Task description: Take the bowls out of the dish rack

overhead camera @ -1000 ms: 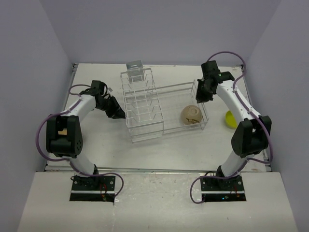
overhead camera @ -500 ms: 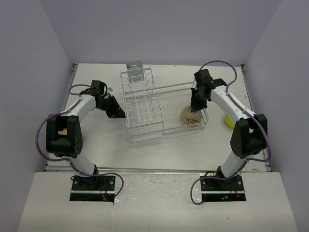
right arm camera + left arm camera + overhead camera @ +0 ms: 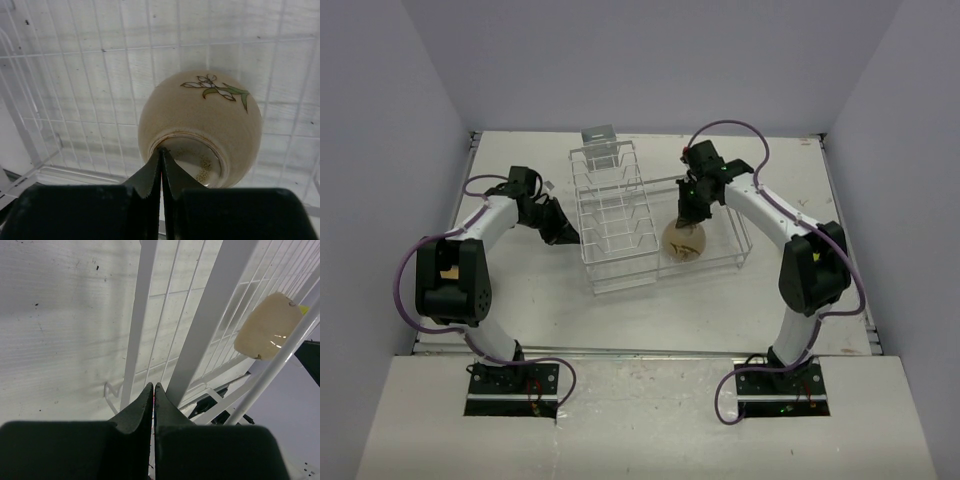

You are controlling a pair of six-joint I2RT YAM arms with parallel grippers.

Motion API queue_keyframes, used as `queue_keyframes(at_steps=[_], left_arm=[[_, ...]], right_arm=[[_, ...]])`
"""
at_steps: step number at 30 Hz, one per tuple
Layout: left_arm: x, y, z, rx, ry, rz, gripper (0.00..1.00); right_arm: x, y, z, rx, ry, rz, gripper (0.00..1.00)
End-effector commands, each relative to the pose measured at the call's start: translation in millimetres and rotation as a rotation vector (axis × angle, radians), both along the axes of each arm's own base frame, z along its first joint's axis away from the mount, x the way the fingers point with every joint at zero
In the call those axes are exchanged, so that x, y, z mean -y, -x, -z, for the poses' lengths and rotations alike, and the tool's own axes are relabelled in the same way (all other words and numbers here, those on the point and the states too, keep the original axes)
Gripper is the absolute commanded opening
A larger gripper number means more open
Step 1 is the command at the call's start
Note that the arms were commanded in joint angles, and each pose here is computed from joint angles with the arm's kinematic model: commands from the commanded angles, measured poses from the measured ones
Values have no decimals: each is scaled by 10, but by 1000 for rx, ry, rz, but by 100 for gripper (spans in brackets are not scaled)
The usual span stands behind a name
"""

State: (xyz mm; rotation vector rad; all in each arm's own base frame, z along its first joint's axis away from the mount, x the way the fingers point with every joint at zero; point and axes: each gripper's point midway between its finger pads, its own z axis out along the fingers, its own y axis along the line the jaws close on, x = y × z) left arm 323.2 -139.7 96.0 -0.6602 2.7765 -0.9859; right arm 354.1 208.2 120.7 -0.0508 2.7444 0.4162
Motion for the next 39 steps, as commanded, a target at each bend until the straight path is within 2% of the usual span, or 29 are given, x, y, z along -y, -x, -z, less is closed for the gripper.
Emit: queue_keyframes(at_steps=[1,8,14,17,20,23,25,30,31,32,33,34,39], left_arm=[[83,-52,-157,49,54,28,1],[85,-38,-132,40,56,30,1],[92,-41,-134,41,60,31,1],[91,-32,-122,37,61,30,1],[94,-32,-122,39,63,29,1],[91,-27,-109,37,61,29,1],[91,-19,-100,34,61,29,1],[89,-3,-85,34,60,30,1],[89,-5,-87,37,61,30,1],[89,-1,-87,37,61,30,1],[89,-1,-87,37,61,30,1],[89,3,-88,37,61,30,1],[89,7,-88,37,61,30,0]], right_arm=[[-275,110,274,-114,-17,-51,0],[-934,-37,106,-148,-183,-170,0],[-1417,149,-10,-227,-344,-312,0],[-1655,335,-153,-291,-497,-404,0],[-1866,513,-493,-279,-653,-510,0],[-1920,622,-718,-269,-747,-570,0],[-1922,634,-1003,-178,-789,-606,0],[-1801,551,-1280,-35,-754,-583,0],[-1753,497,-1337,16,-722,-560,3],[-1684,463,-1320,30,-688,-537,13],[-1627,412,-1320,45,-653,-500,19],[-1579,356,-1326,74,-617,-482,21],[-1160,82,-896,10,-412,-298,30]])
